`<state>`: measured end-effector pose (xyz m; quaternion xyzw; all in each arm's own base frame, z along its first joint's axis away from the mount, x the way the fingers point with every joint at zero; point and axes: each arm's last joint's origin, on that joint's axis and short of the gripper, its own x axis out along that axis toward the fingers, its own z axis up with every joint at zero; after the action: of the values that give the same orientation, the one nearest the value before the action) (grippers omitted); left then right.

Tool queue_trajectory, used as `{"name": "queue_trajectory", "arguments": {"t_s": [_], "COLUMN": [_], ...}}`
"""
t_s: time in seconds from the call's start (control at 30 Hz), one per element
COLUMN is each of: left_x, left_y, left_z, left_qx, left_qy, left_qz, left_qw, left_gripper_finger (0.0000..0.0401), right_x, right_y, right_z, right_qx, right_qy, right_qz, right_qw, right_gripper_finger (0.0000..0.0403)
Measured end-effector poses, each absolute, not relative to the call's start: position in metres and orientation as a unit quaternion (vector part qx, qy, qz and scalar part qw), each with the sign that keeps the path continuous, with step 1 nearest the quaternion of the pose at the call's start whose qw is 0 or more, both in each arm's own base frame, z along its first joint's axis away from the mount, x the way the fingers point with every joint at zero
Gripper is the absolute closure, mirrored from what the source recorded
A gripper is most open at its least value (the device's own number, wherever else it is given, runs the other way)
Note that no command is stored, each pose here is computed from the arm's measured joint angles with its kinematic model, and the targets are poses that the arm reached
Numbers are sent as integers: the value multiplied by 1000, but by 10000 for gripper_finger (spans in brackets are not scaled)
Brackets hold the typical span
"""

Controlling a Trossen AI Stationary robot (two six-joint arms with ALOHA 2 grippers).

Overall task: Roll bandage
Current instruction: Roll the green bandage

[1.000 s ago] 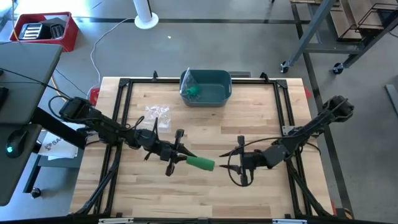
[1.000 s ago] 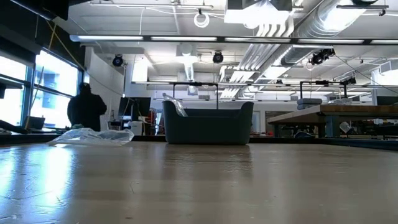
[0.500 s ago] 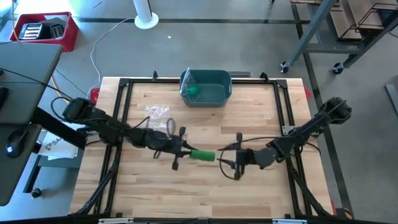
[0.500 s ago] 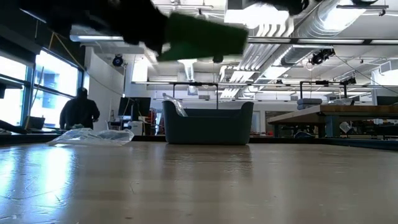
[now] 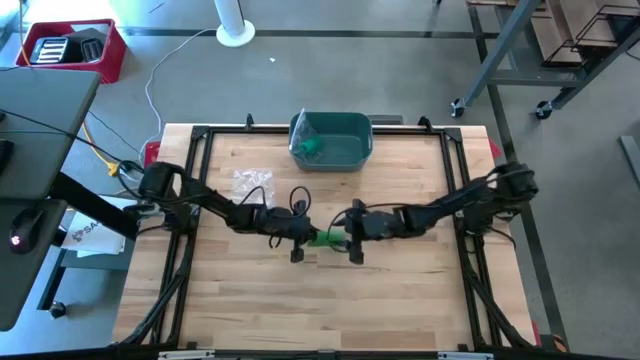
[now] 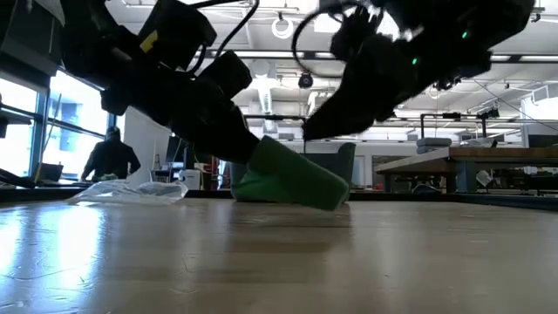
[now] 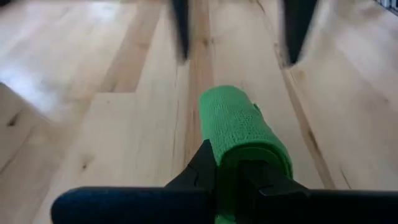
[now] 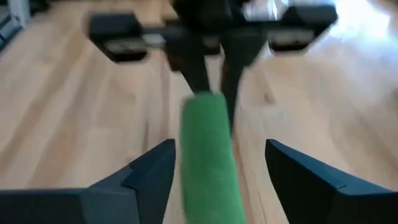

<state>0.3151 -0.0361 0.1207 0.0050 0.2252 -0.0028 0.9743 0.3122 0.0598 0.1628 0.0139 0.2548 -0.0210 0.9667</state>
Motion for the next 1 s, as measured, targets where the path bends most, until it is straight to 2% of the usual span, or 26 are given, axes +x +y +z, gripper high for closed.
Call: {"name": "queue_trajectory", "arguments": {"t_s": [0.17,0.43,0.53,0.8,1.0], "left_x": [316,316,316,311,298], "left_y": [-39,-39,-38,-34,-21], "left_z": [119,121,121,113,104], "left_qx": [7,1,-2,3,7], "left_qy": [222,216,217,273,364], "left_qz": [-6,-3,-2,6,27], "left_qw": [975,976,976,962,931], "left_gripper_finger": [384,353,338,296,264], "right_x": [320,323,324,322,315], "right_y": [44,40,40,40,39], "right_z": [140,117,114,117,114], "right_qx": [42,52,53,53,75], "right_qy": [293,324,328,335,374], "right_qz": [8,27,30,29,16], "right_qw": [955,944,943,940,924], "right_gripper_finger": [157,166,194,306,332]}}
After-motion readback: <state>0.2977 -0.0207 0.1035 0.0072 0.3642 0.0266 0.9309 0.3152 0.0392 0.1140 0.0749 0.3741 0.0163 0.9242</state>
